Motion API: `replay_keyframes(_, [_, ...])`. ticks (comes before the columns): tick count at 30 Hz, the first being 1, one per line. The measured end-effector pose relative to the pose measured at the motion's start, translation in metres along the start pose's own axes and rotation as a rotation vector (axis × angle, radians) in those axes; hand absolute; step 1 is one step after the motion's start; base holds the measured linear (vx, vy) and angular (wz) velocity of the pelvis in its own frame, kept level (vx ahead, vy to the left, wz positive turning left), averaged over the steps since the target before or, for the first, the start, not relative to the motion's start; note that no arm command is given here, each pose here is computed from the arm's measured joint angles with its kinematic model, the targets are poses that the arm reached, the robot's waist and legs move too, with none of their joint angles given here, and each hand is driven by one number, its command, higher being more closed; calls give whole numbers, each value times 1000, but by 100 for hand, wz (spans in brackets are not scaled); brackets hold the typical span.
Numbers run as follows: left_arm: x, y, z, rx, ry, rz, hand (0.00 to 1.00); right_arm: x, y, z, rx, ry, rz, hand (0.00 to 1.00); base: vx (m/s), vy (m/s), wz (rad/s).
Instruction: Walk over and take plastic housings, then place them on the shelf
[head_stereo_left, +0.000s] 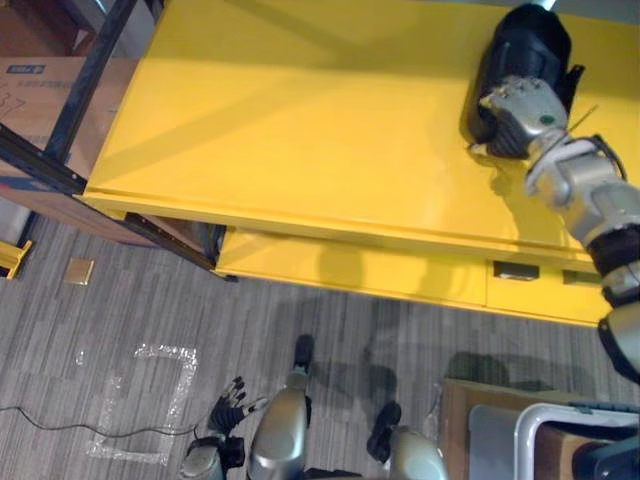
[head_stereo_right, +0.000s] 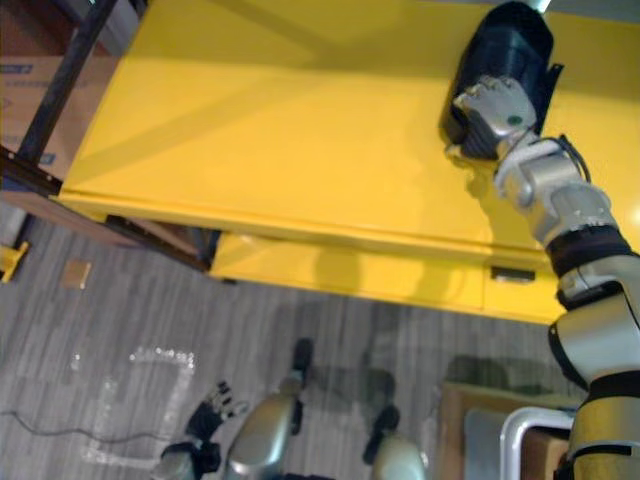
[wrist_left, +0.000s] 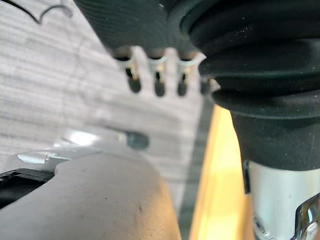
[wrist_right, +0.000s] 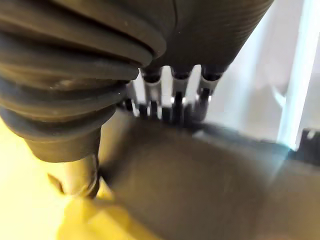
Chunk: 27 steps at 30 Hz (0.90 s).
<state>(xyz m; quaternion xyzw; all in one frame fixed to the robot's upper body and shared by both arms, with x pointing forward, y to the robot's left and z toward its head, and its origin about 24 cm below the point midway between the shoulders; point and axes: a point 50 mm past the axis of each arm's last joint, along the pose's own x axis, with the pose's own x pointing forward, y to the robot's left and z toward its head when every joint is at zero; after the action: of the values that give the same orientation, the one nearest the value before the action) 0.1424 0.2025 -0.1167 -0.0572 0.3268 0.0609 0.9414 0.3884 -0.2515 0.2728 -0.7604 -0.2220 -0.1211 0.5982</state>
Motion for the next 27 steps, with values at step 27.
replay_keyframes(27, [-7, 14, -10, -25, 35, 87, 0, -54, 42, 25, 423, 100, 451, 0, -4, -5, -3])
